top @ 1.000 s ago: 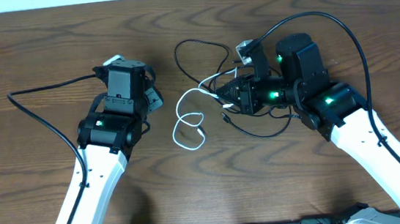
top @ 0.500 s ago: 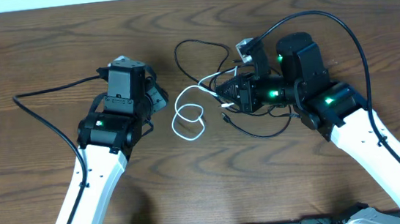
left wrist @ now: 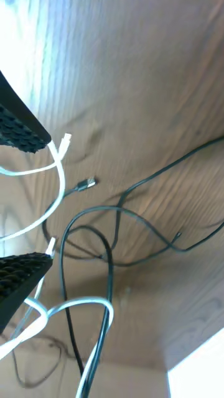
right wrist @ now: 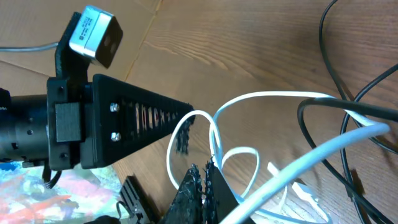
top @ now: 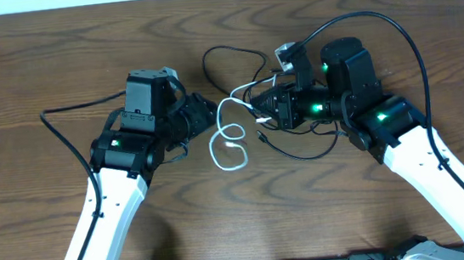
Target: Untangle cables
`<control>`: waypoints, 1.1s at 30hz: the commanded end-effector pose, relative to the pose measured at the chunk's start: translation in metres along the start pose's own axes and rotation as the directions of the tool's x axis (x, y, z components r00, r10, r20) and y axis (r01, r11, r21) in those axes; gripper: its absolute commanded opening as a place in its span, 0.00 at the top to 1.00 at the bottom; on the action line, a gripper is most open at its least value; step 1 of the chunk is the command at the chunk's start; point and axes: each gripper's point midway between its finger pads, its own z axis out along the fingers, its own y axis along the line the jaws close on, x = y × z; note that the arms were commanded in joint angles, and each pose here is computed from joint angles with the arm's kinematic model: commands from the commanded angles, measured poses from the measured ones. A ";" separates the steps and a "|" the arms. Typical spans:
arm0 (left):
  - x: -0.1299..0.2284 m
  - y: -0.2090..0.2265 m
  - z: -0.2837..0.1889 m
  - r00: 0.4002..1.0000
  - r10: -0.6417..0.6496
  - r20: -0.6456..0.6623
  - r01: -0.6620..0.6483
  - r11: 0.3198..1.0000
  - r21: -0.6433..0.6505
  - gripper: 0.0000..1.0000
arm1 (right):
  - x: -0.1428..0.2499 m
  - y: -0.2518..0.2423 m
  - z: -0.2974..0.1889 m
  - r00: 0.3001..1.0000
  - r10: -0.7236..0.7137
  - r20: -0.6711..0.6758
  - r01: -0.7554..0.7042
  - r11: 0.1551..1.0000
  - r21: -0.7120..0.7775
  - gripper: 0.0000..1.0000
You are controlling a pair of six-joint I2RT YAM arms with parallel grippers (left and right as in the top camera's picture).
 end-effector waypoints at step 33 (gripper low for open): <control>0.018 -0.043 0.027 0.865 0.496 -0.074 -0.440 0.821 0.363 0.46 | 0.024 0.028 -0.017 0.833 -0.554 -0.003 0.536 0.808 -0.245 0.99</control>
